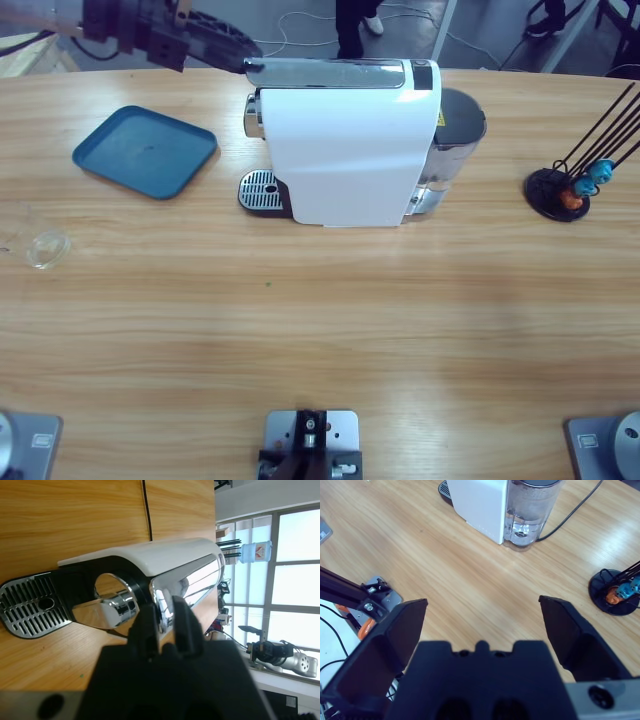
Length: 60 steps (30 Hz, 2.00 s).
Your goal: Pour coffee
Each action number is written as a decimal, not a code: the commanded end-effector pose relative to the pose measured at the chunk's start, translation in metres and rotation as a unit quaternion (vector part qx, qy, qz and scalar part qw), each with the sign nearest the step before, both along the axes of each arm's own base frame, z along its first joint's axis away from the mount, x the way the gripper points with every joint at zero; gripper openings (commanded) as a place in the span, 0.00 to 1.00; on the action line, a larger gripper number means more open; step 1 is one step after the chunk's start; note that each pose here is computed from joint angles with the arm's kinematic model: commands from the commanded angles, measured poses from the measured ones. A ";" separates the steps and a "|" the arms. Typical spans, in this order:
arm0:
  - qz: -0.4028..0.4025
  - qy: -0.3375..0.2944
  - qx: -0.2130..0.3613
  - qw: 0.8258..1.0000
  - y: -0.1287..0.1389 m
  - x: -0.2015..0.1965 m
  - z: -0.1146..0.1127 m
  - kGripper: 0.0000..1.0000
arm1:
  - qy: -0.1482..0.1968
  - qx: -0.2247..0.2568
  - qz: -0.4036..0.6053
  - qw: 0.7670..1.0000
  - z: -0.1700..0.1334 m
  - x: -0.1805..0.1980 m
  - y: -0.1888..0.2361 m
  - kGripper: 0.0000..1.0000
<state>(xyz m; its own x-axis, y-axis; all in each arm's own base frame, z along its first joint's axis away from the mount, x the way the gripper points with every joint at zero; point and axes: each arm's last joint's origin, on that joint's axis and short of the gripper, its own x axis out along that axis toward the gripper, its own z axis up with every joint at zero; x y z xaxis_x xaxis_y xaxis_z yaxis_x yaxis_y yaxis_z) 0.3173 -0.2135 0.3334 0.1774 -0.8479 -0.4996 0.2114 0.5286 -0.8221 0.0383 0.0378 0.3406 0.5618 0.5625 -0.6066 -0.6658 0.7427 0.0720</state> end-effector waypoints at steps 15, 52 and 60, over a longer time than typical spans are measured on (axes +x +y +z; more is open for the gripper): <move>-0.157 -0.366 0.071 0.915 0.023 -0.137 0.133 0.98 | -0.027 -0.056 -0.118 0.991 0.015 0.029 0.010 1.00; -0.073 -0.444 0.234 0.862 0.170 -0.280 -0.031 1.00 | 0.032 -0.051 -0.414 0.909 -0.126 0.145 -0.012 0.66; -0.057 -0.438 0.222 0.869 0.171 -0.281 -0.033 1.00 | 0.041 -0.042 -0.427 0.902 -0.136 0.155 -0.020 0.54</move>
<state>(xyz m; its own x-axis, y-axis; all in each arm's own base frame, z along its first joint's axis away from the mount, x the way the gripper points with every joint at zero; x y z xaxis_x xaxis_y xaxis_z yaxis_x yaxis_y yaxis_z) 0.0368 -0.0435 0.3105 0.5761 -0.6527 -0.4920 0.7425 0.6696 -0.0188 0.1886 0.0250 0.2223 0.7598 -0.0948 -0.6432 0.1415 0.9897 0.0213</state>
